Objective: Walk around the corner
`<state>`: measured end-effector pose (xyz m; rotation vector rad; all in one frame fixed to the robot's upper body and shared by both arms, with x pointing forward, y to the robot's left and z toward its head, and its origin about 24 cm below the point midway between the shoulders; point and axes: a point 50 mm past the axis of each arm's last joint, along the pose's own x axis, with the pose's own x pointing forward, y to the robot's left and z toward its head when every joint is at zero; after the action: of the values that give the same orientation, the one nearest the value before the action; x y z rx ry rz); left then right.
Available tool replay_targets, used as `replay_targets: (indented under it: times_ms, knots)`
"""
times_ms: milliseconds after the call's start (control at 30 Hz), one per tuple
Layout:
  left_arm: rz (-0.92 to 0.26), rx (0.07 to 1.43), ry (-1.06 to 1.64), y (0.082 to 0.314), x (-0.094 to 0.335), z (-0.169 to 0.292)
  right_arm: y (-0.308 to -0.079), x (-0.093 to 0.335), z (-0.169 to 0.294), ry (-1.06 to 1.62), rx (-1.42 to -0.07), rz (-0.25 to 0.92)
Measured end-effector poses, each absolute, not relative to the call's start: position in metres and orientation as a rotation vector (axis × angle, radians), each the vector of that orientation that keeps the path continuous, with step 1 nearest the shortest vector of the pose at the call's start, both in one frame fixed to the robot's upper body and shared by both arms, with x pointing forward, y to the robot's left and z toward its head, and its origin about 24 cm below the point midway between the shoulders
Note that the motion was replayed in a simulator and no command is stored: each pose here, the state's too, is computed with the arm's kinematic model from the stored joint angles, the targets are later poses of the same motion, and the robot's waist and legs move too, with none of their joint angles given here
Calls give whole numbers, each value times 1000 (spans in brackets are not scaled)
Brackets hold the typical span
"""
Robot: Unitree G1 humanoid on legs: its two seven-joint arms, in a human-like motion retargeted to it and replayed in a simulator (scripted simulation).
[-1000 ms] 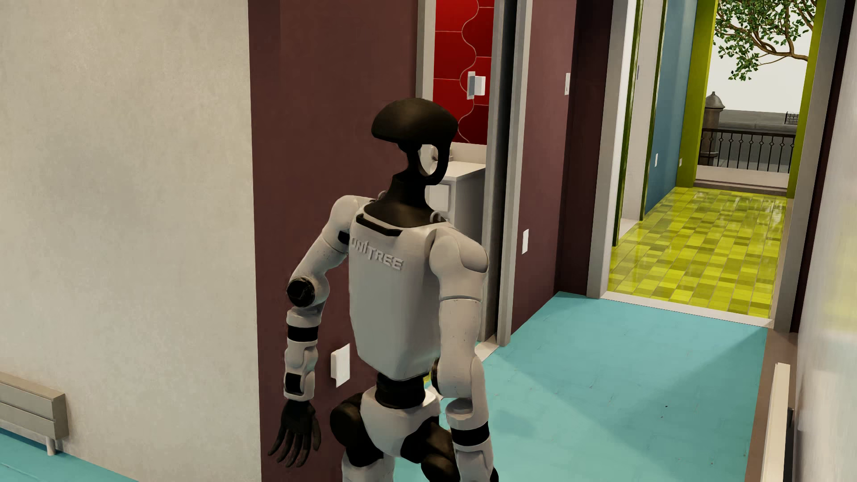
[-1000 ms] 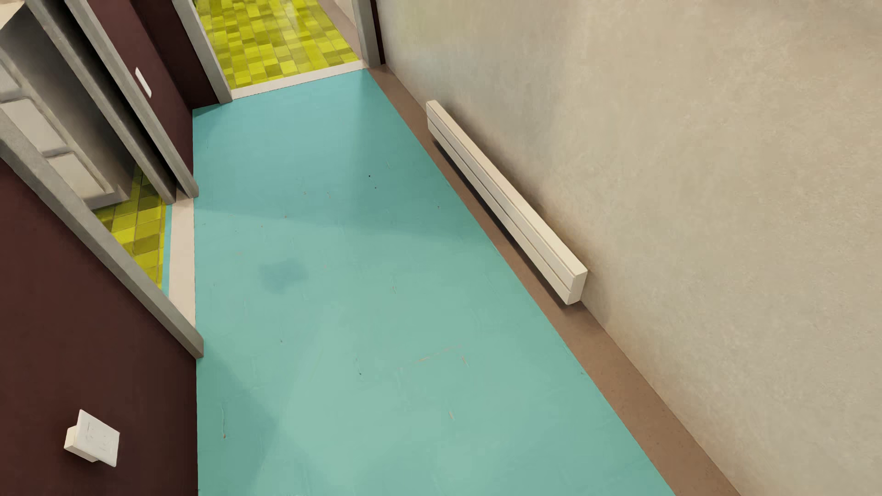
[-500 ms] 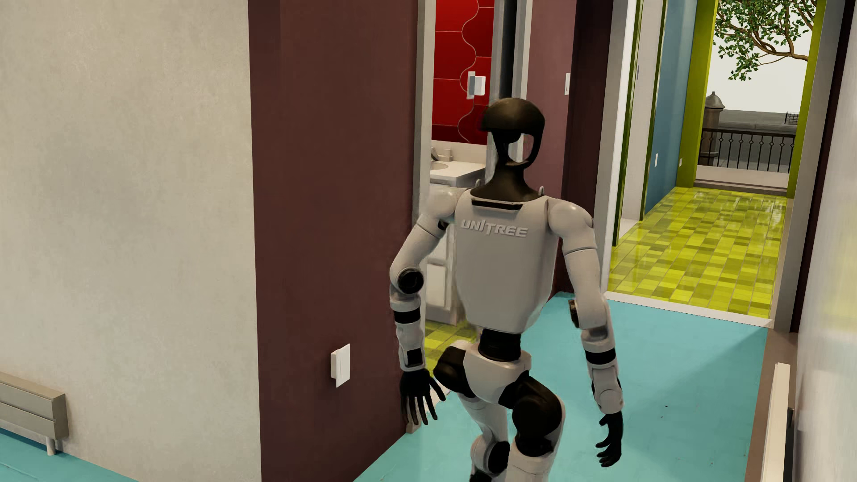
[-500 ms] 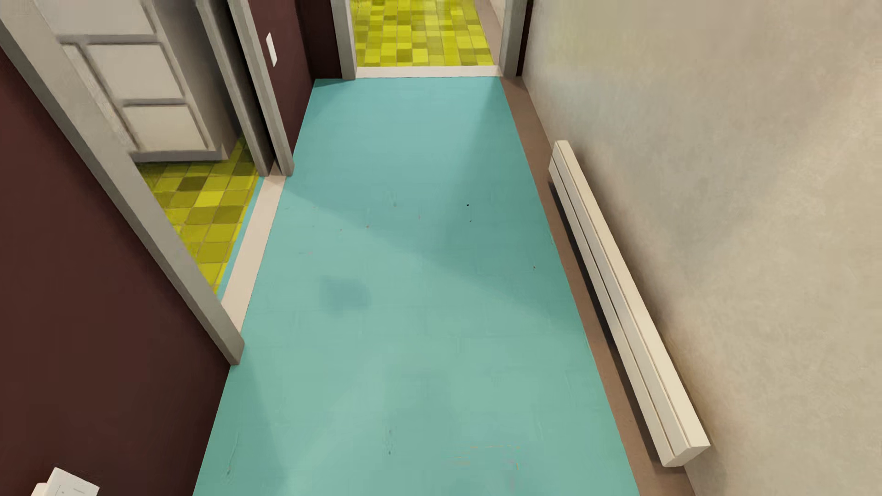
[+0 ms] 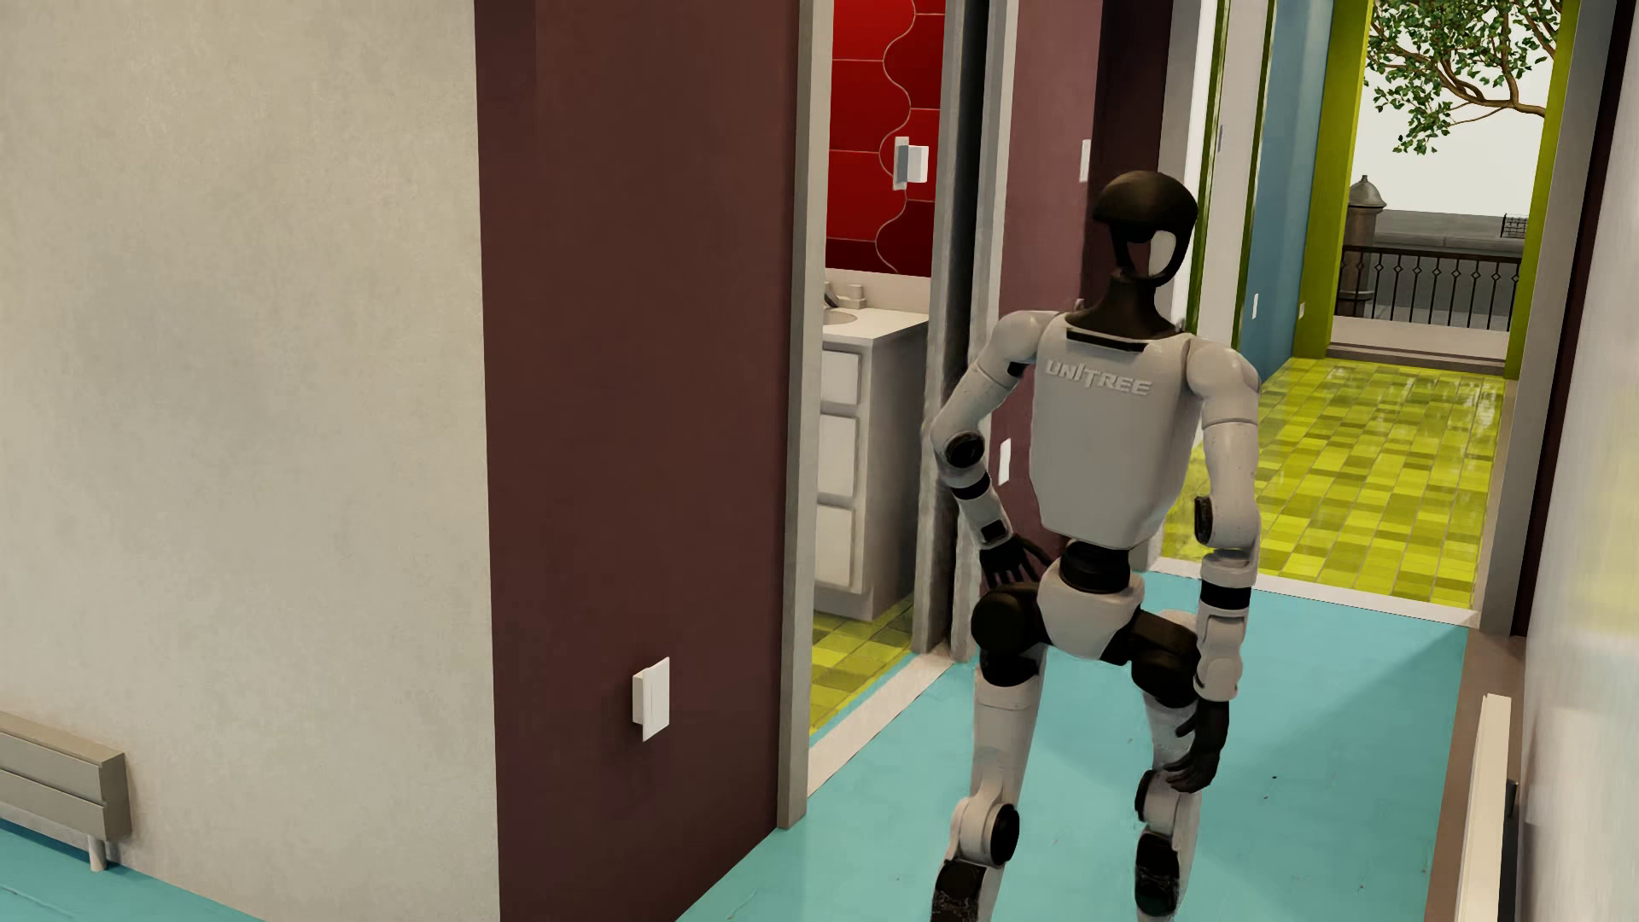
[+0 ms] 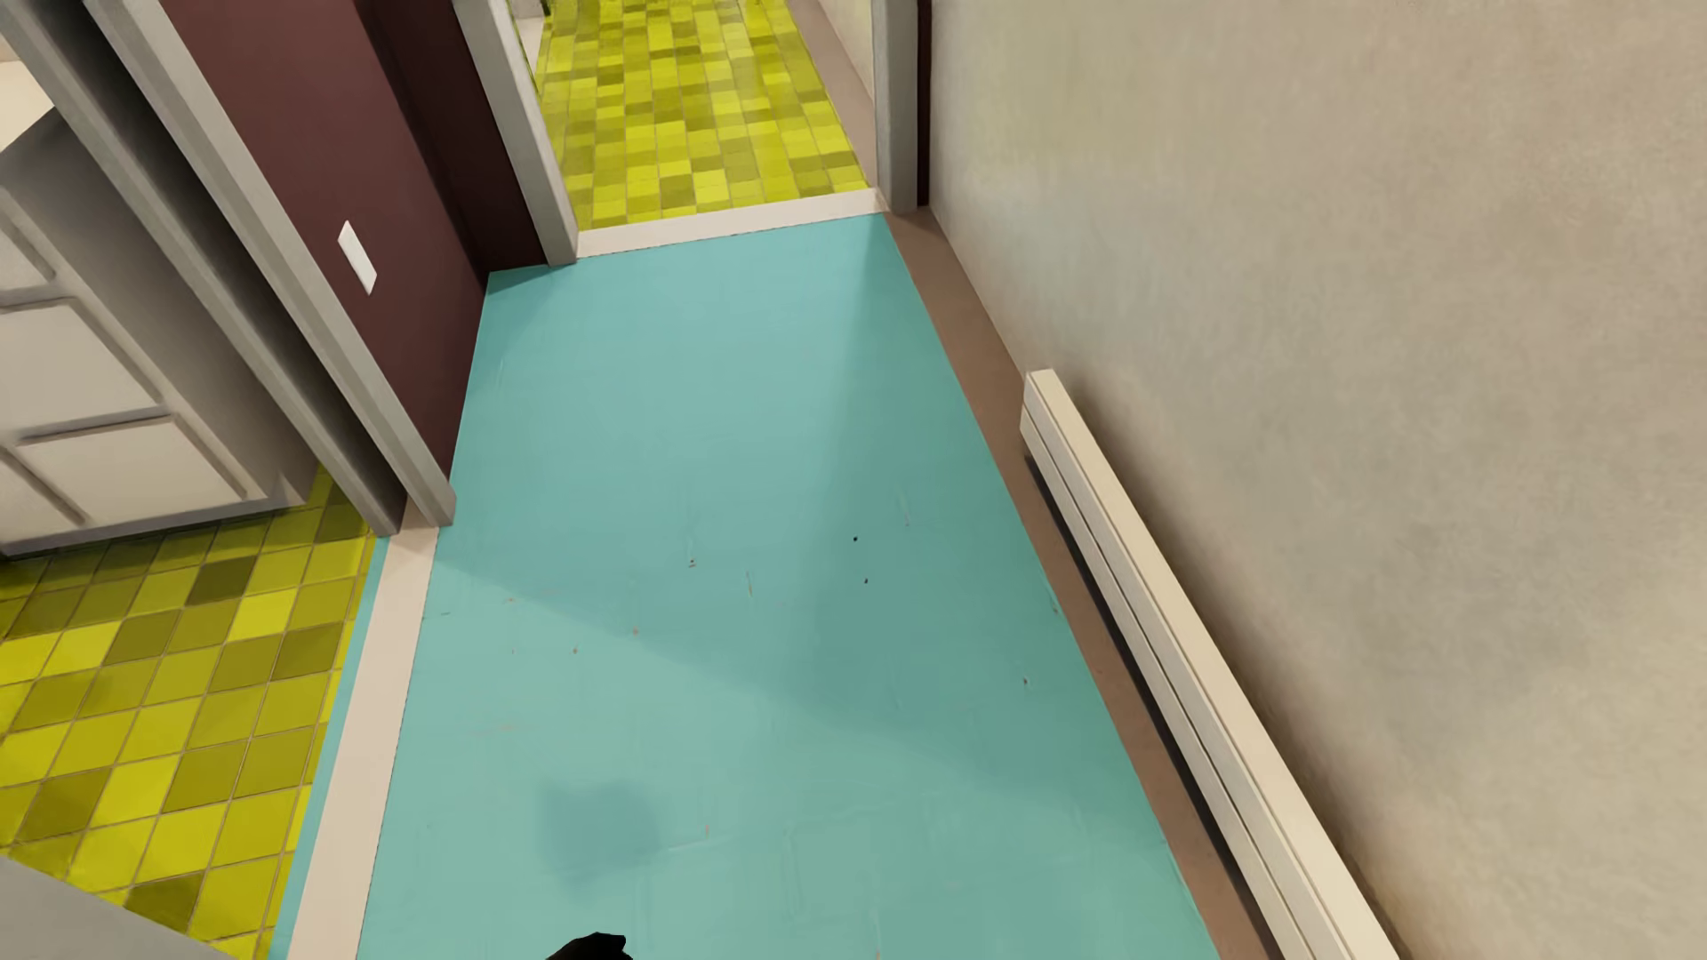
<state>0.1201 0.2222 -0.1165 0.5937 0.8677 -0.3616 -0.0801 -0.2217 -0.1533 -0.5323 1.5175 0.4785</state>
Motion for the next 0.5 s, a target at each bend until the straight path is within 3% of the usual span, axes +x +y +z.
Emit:
replay_targets:
  times_ms: [67,167,400,500]
  knots:
    - [-400,569,947,214,93,-129,-236,-64,-154,1497,-558,419]
    - [-626,626,1168,192,26,-157,-260,-31,-152,1442,-573,284]
    - [-866,643,1407,187,-79,-155,-281,57,-130,1124,-521,67]
    - [-880,629,1425,184,-89,-154,-271,44,-134,1152,-518,119]
